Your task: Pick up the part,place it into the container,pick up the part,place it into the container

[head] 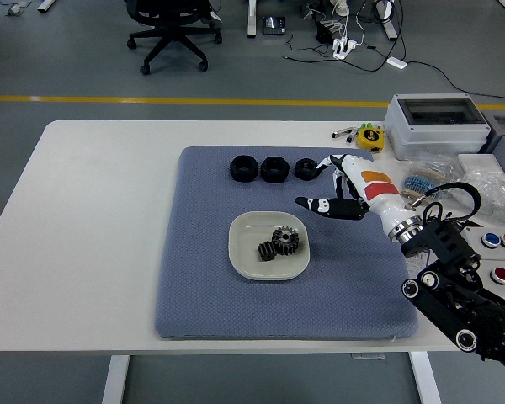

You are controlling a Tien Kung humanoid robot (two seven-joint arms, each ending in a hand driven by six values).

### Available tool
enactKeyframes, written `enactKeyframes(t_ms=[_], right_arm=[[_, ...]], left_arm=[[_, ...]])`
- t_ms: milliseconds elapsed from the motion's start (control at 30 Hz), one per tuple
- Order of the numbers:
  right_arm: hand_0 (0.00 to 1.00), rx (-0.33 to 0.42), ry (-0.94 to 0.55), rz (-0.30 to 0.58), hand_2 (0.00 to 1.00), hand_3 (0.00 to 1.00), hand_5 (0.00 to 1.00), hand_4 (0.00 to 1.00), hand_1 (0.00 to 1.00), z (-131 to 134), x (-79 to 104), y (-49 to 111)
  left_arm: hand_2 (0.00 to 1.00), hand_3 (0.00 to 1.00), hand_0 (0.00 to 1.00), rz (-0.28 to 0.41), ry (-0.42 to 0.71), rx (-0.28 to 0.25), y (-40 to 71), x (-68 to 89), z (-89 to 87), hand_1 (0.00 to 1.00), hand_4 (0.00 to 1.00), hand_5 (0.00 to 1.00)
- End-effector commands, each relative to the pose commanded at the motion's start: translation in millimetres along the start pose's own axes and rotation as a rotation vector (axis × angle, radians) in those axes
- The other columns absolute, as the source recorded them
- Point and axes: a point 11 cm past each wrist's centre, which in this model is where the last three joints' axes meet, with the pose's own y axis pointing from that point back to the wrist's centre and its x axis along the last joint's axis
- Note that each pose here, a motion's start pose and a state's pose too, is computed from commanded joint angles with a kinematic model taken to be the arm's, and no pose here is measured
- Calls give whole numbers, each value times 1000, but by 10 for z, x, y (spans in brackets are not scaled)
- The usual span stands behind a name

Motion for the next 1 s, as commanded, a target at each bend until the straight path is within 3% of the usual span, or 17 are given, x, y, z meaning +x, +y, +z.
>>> enactKeyframes(t_ms=[67, 100, 267, 300, 533, 700, 733, 800, 867, 1000], right_arm=[[249, -27, -87, -13, 362, 524, 570, 998, 252, 30, -25, 37], [578, -39, -139, -19, 731, 725, 620, 998, 664, 41, -44, 67], [578, -92, -378, -1, 731, 725, 620, 998, 664, 102, -45, 167], [734, -104, -428, 11, 796, 809, 719, 998, 750, 125, -32, 181], [775, -211, -746, 144, 813, 824, 751, 998, 770, 397, 101, 344], [775, -279, -968, 200, 813, 824, 751, 998, 770, 554, 84, 482], [807, -291, -1010, 210, 819, 825, 803, 998, 783, 581, 73, 509], [807, -318, -1103, 231, 819, 825, 803, 998, 783, 633, 50, 556], [807, -342, -1170, 249, 819, 825, 803, 998, 783, 682, 26, 605], [816, -353, -1160, 252, 819, 827, 830, 998, 790, 722, 14, 650]], left_arm=[[656, 552, 684, 0, 0, -1, 0, 0, 3, 656, 610, 579], [655, 553, 683, -1, 0, -1, 0, 0, 4, 656, 610, 577], [655, 553, 683, -1, 1, -2, 0, -3, 8, 656, 610, 577], [656, 553, 683, -1, 1, -2, 0, -3, 8, 655, 611, 579], [655, 552, 683, -3, -3, -1, 2, -12, 9, 656, 611, 579], [655, 552, 683, -4, -4, -1, 2, -18, 15, 656, 611, 579], [655, 553, 683, -4, -6, -1, 2, -18, 17, 656, 611, 580], [655, 553, 683, -5, -8, -1, 2, -19, 20, 656, 611, 580], [655, 553, 683, -6, -10, -1, 2, -21, 23, 656, 611, 580], [654, 552, 681, -7, -12, 0, 2, -23, 24, 655, 610, 580]])
